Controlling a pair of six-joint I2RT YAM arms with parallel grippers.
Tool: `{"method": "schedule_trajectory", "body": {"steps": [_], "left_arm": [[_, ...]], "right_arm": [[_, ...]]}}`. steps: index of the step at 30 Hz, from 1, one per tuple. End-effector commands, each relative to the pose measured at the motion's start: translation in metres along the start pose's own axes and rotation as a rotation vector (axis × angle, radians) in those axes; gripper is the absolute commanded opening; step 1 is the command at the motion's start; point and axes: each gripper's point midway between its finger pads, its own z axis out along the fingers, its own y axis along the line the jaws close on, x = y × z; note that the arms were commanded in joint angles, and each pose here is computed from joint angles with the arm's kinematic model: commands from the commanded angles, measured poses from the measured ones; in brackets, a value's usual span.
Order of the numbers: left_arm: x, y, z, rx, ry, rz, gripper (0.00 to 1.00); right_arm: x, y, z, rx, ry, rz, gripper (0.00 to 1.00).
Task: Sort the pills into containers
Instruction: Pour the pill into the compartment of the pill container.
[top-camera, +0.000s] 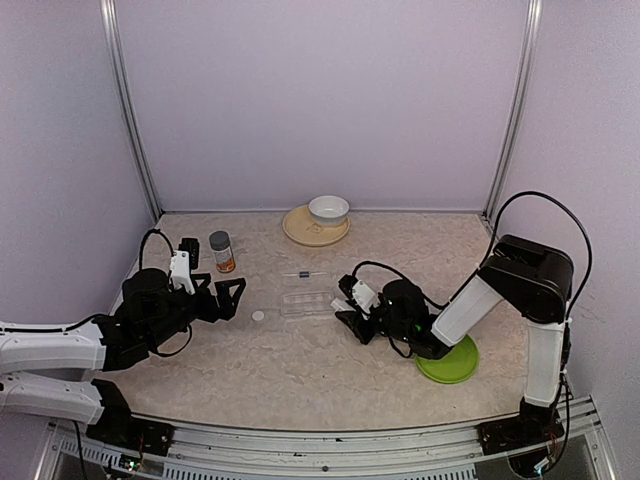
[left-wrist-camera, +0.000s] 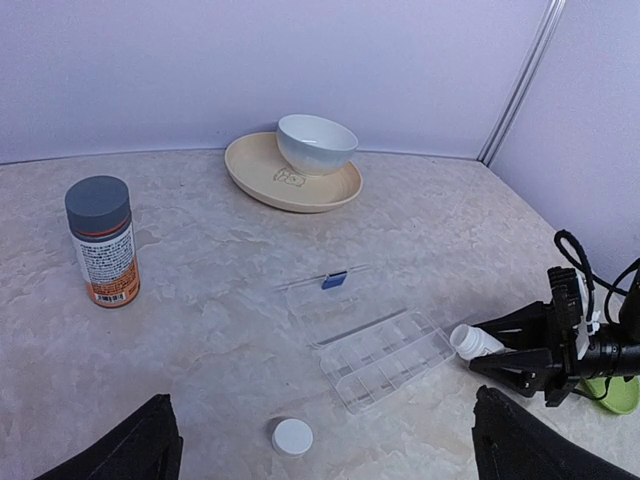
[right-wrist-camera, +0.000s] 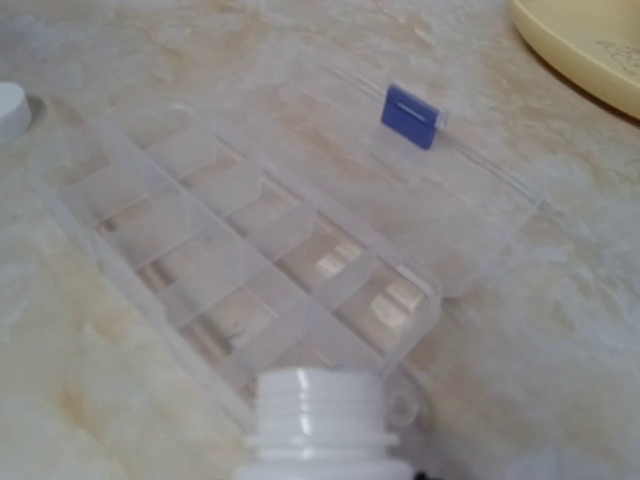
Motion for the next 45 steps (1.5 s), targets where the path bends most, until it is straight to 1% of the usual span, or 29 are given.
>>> {"method": "schedule_trajectory", "body": {"steps": [1,31,45], "left_arm": [[0.0005,0.0031,0.0002,-0.007,-0.007,0.0,0.99],[-0.0007,0.0023,-0.001,-0.001,-0.01,-0.003,0.99],[0.0,0.0015,-0.0005,0.003,-0.008,-0.004,0.99]], "right_arm": [[-0.0197,0.0023,-0.0009,0.002,-0.031,-0.011,0.0],[-0.021,0.0028,0.0046,0.008,0.038,-0.032,0.0],[-0.0246,0.0044,0.0007,0.011,0.046,-0.046,0.0]]}}
